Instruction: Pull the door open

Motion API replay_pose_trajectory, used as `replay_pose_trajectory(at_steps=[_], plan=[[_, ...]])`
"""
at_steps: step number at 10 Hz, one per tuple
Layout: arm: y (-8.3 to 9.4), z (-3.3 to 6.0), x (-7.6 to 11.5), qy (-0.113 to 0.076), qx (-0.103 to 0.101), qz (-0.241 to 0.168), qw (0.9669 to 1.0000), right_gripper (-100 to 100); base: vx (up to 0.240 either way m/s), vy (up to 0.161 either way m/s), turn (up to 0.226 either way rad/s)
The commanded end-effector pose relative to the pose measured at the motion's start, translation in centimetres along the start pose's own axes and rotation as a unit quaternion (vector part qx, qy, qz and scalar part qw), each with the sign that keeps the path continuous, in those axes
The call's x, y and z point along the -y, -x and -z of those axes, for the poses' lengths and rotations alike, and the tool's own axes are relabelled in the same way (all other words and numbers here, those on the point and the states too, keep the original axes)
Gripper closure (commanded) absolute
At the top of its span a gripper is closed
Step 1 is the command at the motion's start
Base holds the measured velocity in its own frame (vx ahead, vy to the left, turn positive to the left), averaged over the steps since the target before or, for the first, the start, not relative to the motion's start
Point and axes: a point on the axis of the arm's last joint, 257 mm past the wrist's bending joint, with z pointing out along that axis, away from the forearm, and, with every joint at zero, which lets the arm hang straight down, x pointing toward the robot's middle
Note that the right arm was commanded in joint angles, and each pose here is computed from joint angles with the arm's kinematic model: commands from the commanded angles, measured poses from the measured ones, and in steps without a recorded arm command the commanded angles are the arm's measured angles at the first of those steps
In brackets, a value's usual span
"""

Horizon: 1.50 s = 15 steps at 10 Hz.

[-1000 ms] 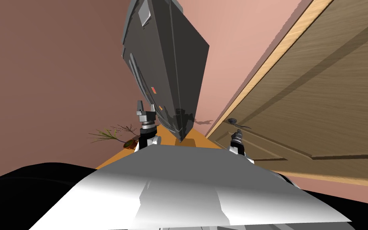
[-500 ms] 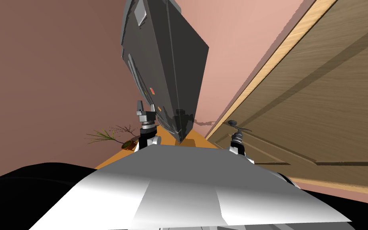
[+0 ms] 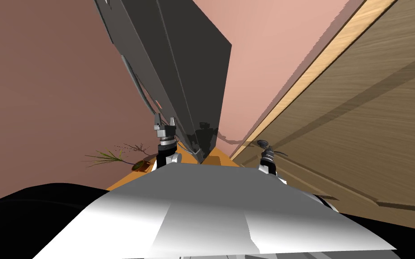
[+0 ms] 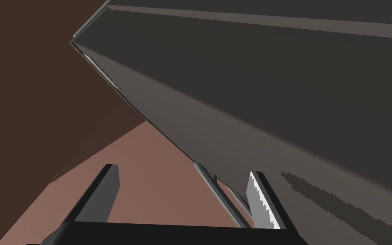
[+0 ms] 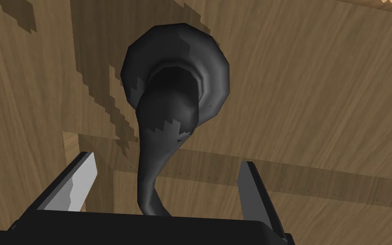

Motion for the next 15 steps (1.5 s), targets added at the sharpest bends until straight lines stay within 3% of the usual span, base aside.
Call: replay_pose_trajectory(at_steps=[1, 2, 3, 8, 13, 14, 15], plan=[[0.1, -0.02, 0.0, 0.0, 0.002, 0.0, 1.0, -100, 0.159, -0.125, 0.056], [0.1, 0.0, 0.0, 0.0, 0.001, 0.0, 1.0, -100, 0.049, -0.056, 0.061], [0.1, 0.0, 0.0, 0.0, 0.001, 0.0, 1.0, 100, -0.021, 0.017, -0.02], [0.1, 0.0, 0.0, 0.0, 0.001, 0.0, 1.0, 100, -0.008, 0.01, -0.008], [-3.0, -0.02, -0.2, 0.002, -0.039, 0.0, 0.9993, 100, -0.192, 0.0, 0.056], [-3.0, -0.02, -0.2, 0.002, -0.039, 0.0, 0.9993, 100, -0.136, 0.018, 0.016], [-4.4, -0.04, -0.4, 0.005, -0.057, 0.0, 0.9984, 100, -0.167, -0.037, 0.063]])
